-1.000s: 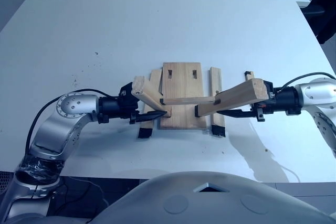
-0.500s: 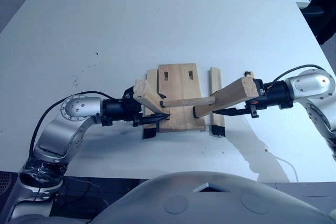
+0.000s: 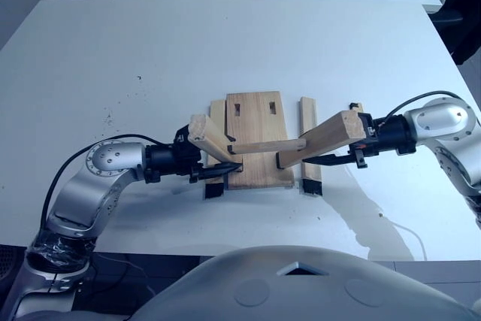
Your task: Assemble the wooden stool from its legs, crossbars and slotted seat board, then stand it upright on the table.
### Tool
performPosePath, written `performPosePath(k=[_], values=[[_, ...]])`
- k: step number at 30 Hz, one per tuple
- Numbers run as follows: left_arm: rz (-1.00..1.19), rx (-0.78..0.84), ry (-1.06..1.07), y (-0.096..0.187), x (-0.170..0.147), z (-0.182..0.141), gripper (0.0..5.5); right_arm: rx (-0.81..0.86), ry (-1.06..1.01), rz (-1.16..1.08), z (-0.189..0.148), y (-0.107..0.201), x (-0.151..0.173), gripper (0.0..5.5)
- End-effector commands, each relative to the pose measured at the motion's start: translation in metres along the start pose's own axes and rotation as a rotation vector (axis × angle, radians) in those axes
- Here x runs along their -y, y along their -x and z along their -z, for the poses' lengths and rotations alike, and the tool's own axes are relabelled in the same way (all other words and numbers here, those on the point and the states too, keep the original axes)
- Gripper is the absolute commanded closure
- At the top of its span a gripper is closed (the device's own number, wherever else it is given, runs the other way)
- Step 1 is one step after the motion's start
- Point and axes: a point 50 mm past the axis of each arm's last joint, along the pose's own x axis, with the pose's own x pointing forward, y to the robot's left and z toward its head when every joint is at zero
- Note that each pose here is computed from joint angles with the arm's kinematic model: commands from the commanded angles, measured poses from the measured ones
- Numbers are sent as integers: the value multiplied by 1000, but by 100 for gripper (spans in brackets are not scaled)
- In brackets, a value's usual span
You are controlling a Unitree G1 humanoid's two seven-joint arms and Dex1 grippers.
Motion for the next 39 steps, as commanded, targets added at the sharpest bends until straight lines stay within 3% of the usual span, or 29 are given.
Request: performPosePath(k=[1, 11, 20, 29, 39], values=[[15, 33, -16, 5, 3, -16, 253, -176, -168, -103, 41, -16, -20, 350], [51, 5, -11, 42, -3, -34, 253, -201, -205, -84, 48, -14, -17, 350], [12, -4, 12, 60, -38, -32, 253, -194, -180, -96, 46, -19, -11, 350], [177, -7, -13, 33, -25, -34, 253, -167, -170, -80, 41, -28, -5, 350], [114, -8, -1, 13, -27, -17, 253, -163, -181, -70, 43, -30, -5, 350]])
